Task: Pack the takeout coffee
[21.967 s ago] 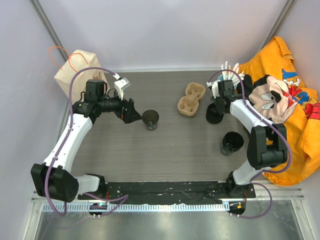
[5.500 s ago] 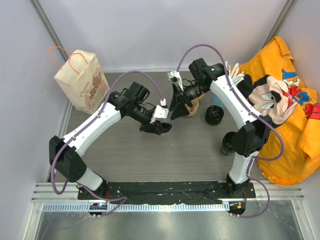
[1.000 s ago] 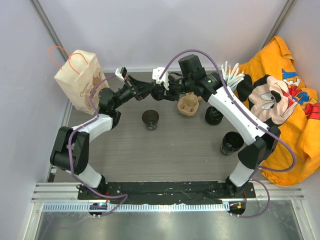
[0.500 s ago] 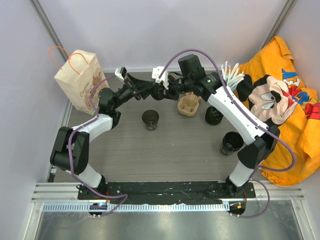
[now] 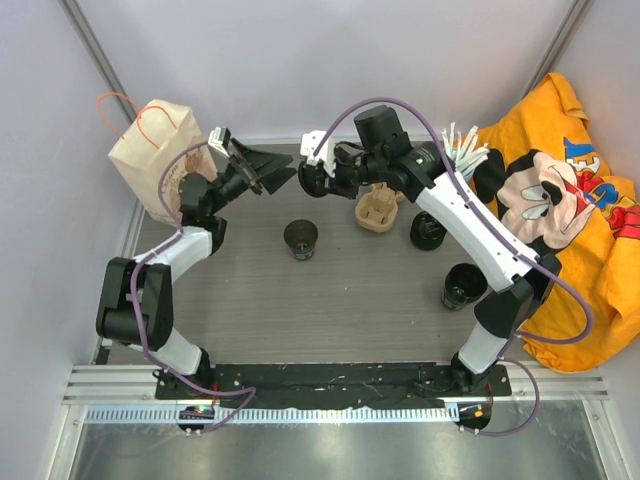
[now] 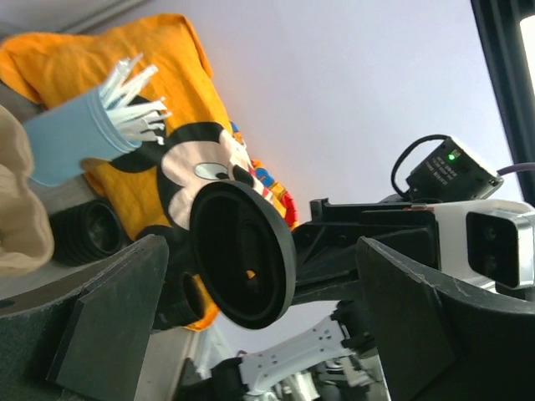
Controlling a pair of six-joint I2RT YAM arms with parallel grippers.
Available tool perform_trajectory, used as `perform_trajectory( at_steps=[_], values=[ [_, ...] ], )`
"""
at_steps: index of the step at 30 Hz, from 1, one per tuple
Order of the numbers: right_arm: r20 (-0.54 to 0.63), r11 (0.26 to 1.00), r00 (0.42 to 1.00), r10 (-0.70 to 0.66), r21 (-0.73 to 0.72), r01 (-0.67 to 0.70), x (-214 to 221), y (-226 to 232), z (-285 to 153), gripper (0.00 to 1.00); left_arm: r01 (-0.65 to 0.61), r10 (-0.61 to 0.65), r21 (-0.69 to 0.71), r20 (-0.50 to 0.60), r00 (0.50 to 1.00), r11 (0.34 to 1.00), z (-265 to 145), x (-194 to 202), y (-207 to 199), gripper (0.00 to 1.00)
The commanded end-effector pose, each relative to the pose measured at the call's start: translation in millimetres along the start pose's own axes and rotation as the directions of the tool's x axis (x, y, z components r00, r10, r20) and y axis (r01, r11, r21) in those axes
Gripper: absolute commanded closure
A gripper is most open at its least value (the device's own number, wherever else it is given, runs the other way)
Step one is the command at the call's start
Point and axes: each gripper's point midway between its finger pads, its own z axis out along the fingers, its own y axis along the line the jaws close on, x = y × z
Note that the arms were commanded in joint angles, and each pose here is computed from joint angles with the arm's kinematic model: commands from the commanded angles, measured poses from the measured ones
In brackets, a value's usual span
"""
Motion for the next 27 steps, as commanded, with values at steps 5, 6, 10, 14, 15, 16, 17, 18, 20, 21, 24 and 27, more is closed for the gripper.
perform_trajectory(
  at_steps=[5, 6, 10, 14, 15, 16, 17, 18, 20, 21, 24, 27],
  values=[
    [-0.024, 0.997, 0.999, -0.038, 0.067, 0.040, -18.2, -10.7, -16.9, 0.99, -0.517, 0.508, -0.038, -0.137, 0.850, 0.855, -28.6, -18.2, -9.6, 0.00],
    [-0.033, 0.998, 0.999, -0.029, 0.062, 0.031, -16.2, -9.6, -16.9, 0.99, -0.578, 0.567, -0.021, -0.167, 0.807, 0.816, -28.0, -17.8, -14.7, 0.00],
    [-0.059, 0.998, 0.998, -0.014, 0.064, 0.018, -15.4, -13.5, -15.9, 0.99, -0.681, 0.613, -0.157, -0.327, 0.719, 0.715, -45.2, -17.1, 9.9, 0.00],
    [-0.101, 0.999, 0.995, 0.024, 0.027, -0.021, -3.6, -7.6, -3.4, 0.99, -0.878, 0.753, -0.157, -0.461, 0.470, 0.452, -73.2, -20.6, 14.2, 0.00],
    [-0.113, 0.999, 0.993, 0.030, 0.016, -0.028, -0.1, -4.7, 1.7, 0.99, -0.911, 0.758, -0.134, -0.514, 0.400, 0.390, -85.7, -17.0, 24.5, 0.00],
    [-0.120, 0.999, 0.992, 0.036, 0.011, -0.035, 2.6, -3.7, 4.7, 0.99, -0.926, 0.763, -0.142, -0.530, 0.370, 0.351, -92.0, -18.3, 27.3, 0.00],
    [-0.125, 0.999, 0.991, 0.045, 0.008, -0.044, 4.8, -2.9, 6.5, 0.99, -0.936, 0.769, -0.139, -0.538, 0.347, 0.325, -98.4, -16.0, 26.3, 0.00],
    [-0.131, 0.999, 0.990, 0.048, 0.006, -0.048, 6.3, -2.3, 8.0, 0.99, -0.931, 0.747, -0.154, -0.560, 0.358, 0.331, -110.1, -12.3, 38.3, 0.00],
    [-0.164, 0.998, 0.985, 0.056, -0.009, -0.059, 14.3, 0.1, 14.1, 0.99, -0.936, 0.744, -0.134, -0.574, 0.342, 0.326, -120.1, -5.9, 45.9, 0.00],
    [-0.178, 0.998, 0.982, 0.063, -0.017, -0.067, 16.7, 1.4, 15.6, 0.99, -0.934, 0.735, -0.135, -0.583, 0.345, 0.332, -128.8, 0.9, 52.5, 0.00],
    [-0.263, 0.991, 0.962, 0.078, -0.083, -0.103, 31.2, 14.4, 30.1, 0.99, -0.942, 0.724, -0.115, -0.613, 0.317, 0.315, -143.5, 12.8, 66.0, 0.00],
    [-0.327, 0.988, 0.942, 0.074, -0.106, -0.114, 41.9, 25.5, 44.7, 0.99, -0.949, 0.711, -0.108, -0.638, 0.295, 0.296, -156.3, 19.4, 81.7, 0.00]
  ],
)
